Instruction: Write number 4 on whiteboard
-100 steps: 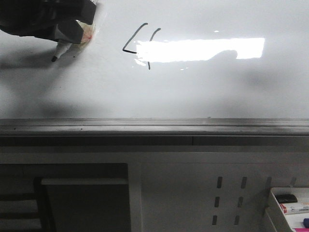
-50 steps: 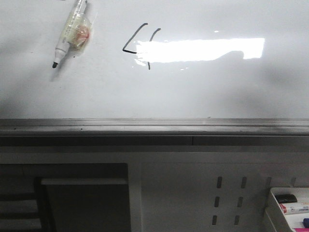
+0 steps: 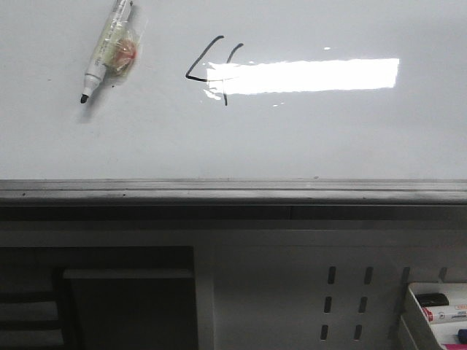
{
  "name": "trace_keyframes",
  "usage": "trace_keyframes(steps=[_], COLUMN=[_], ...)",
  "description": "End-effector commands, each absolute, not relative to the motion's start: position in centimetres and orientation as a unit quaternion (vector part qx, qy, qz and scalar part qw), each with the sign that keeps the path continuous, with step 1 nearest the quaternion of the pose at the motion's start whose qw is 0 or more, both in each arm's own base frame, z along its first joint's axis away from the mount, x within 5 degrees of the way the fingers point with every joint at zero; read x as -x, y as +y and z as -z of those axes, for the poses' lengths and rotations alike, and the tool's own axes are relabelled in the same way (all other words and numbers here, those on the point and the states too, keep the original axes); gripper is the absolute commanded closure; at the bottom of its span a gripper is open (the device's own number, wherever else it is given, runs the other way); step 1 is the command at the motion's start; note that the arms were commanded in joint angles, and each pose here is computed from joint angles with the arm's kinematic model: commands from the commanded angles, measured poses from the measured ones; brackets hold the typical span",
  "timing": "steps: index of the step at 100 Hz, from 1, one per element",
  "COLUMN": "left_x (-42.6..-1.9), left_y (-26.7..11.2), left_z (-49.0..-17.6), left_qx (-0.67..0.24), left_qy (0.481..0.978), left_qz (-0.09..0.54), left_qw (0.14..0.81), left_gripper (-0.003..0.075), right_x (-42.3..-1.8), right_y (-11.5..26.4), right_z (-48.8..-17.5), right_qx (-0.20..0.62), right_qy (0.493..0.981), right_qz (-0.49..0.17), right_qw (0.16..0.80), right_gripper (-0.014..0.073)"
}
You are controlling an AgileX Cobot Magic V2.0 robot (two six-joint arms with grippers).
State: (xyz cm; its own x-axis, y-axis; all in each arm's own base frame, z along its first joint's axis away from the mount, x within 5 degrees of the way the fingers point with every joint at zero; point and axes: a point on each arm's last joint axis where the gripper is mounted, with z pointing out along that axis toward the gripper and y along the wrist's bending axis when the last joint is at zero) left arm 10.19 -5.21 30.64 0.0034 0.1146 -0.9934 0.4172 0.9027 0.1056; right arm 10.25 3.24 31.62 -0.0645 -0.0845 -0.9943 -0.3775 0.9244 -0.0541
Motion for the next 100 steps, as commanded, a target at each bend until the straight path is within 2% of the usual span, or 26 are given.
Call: trace_keyframes(steps=[1,20,40,100], left_x=[-8.9,-6.9,-6.5,-6.5], left_y=[-4.5,-3.0,-2.7,-2.7], left_z=[-31.1,-30.8,-30.8,-30.7], left_qx=[-0.186,-0.159,-0.146,-0.134], left_qy=[0.673,0.644,0.641,0.647], left_qz=[0.131,0.157,0.17,0.185], left_qw=[0.703,0.732,0.735,0.728], left_gripper=[0.0741,0.0741,0.0741,0.0741], right_x=[-8.9,-6.4,-5.8,-5.9], right_y=[2.9,2.4,2.5,2.4], right_z=[-30.3,-27.6,-26.4,-26.1], right_qx=[0.133,0.074,0.072,0.069], right_qy=[0.706,0.674,0.67,0.673], right_qz=[-0.093,-0.102,-0.1,-0.099], right_qw=[0.689,0.728,0.732,0.73], right_gripper=[0.0659,0.0659,0.0659,0.0659])
